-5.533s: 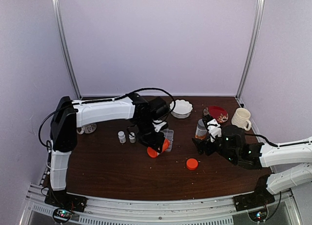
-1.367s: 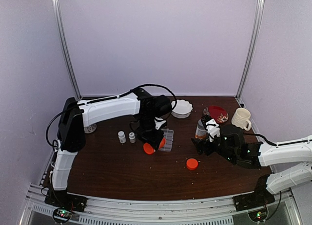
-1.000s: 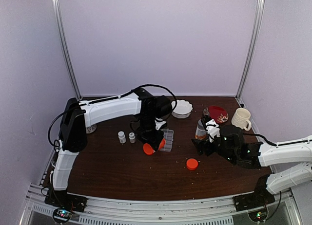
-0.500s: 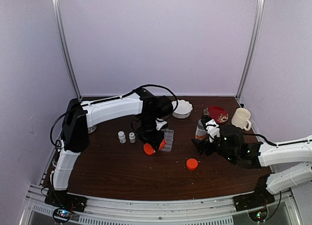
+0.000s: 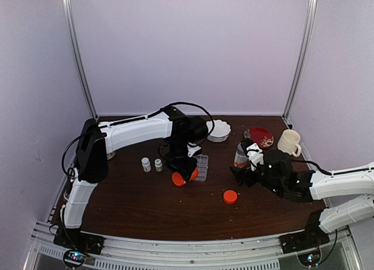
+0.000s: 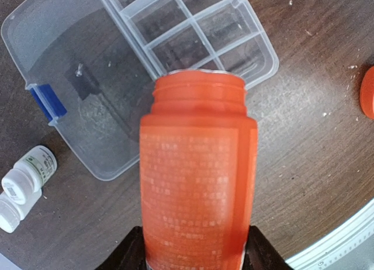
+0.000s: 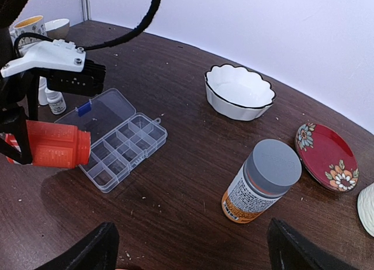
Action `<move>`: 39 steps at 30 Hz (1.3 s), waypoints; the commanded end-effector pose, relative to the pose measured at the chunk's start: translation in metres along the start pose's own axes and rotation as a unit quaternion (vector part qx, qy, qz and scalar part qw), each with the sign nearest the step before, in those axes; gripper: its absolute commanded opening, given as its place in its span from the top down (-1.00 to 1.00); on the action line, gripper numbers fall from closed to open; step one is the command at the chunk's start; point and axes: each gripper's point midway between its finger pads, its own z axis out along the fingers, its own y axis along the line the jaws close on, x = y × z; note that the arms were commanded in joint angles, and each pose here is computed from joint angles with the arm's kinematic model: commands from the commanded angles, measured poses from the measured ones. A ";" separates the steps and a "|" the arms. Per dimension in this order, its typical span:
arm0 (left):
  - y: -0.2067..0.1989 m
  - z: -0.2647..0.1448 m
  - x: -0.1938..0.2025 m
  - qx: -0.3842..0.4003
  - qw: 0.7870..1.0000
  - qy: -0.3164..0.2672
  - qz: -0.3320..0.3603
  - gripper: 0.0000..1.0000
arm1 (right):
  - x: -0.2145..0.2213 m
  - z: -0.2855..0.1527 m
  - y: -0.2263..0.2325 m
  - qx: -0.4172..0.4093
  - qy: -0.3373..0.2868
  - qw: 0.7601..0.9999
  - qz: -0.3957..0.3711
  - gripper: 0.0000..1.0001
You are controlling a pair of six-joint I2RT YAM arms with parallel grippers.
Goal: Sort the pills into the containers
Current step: Pour the pill into the compartment of the pill container.
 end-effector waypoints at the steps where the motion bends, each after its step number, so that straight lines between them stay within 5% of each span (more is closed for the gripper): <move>1: -0.004 -0.026 -0.010 0.003 0.999 -0.039 0.007 1.00 | -0.014 0.000 -0.005 0.013 -0.014 1.000 0.002 -0.82; 6: 0.012 -0.008 0.002 -0.013 1.000 0.009 -0.017 1.00 | -0.014 0.000 -0.005 0.014 -0.013 1.000 0.001 -0.82; 10: 0.005 -0.013 -0.007 -0.017 0.999 -0.035 0.010 1.00 | -0.016 -0.001 -0.006 0.013 -0.017 1.000 0.003 -0.83; 14: 0.011 -0.020 0.000 -0.027 1.000 -0.001 -0.007 1.00 | -0.014 0.000 -0.005 0.014 -0.012 1.000 0.001 -0.82; 18: 0.006 -0.020 -0.013 -0.013 0.999 -0.050 0.008 1.00 | -0.016 -0.001 -0.005 0.012 -0.017 1.000 0.002 -0.83; 21: 0.014 -0.006 0.002 -0.008 1.000 0.012 -0.019 1.00 | -0.014 0.000 -0.005 0.013 -0.012 1.000 0.001 -0.82; 24: 0.005 -0.012 -0.008 -0.005 1.000 -0.023 0.002 1.00 | -0.015 -0.001 -0.006 0.013 -0.015 1.000 0.003 -0.82; 27: 0.012 -0.010 0.001 -0.007 1.000 0.010 -0.017 1.00 | -0.016 -0.001 -0.006 0.014 -0.017 1.000 0.002 -0.82; 32: 0.008 -0.038 -0.017 -0.020 0.997 -0.073 0.002 1.00 | -0.016 -0.001 -0.005 0.012 -0.017 1.000 0.003 -0.82; 35: 0.016 -0.016 -0.004 0.008 1.000 -0.008 -0.028 1.00 | -0.015 0.000 -0.005 0.012 -0.014 1.000 0.002 -0.82; 39: 0.008 -0.010 -0.003 0.001 1.000 -0.007 -0.012 1.00 | -0.016 -0.001 -0.005 0.011 -0.017 1.000 0.003 -0.82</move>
